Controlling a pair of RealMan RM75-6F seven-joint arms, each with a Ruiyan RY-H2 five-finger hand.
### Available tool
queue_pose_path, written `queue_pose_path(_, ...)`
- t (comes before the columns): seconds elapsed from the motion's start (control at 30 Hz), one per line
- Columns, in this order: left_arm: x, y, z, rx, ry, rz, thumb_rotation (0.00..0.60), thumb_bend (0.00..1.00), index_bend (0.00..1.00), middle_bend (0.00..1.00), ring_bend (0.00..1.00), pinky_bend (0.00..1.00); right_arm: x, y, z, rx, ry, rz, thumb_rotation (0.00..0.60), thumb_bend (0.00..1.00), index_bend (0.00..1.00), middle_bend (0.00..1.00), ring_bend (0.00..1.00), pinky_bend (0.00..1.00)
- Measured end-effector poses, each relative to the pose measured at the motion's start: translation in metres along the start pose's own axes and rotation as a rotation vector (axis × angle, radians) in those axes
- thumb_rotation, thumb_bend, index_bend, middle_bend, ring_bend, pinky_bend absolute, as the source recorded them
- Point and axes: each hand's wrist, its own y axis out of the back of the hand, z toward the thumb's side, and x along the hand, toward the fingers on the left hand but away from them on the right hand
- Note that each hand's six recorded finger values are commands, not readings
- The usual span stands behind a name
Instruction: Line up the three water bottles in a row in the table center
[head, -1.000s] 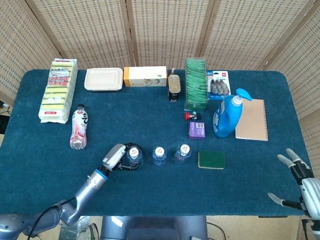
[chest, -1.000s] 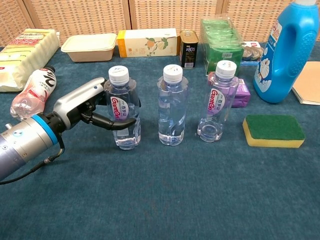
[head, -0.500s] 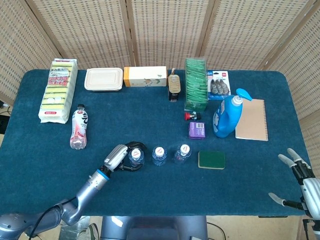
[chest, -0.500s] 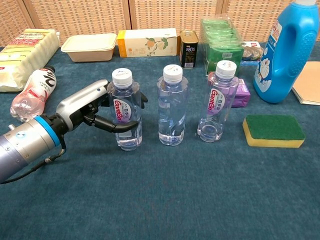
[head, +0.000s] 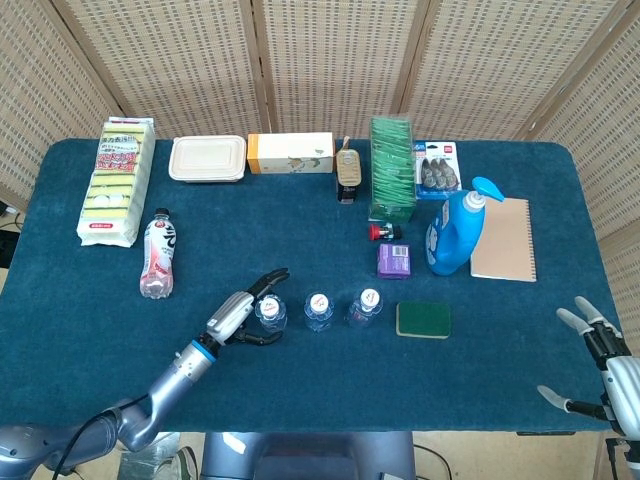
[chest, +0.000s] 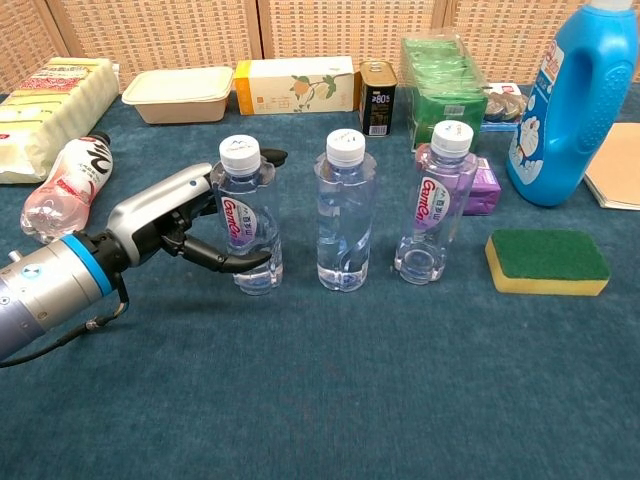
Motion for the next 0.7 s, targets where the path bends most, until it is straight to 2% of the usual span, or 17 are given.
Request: queue_pose_path(0.7,-0.008,0.01,0.007,-0.049,-0.002,-0.016,0.6,0.23,0.0,0.0,0.0,0.23,0.001,0.0,0.002,0.005,0.006,0.001,0.6,0.0,0.13,0.0,0.0,0.07)
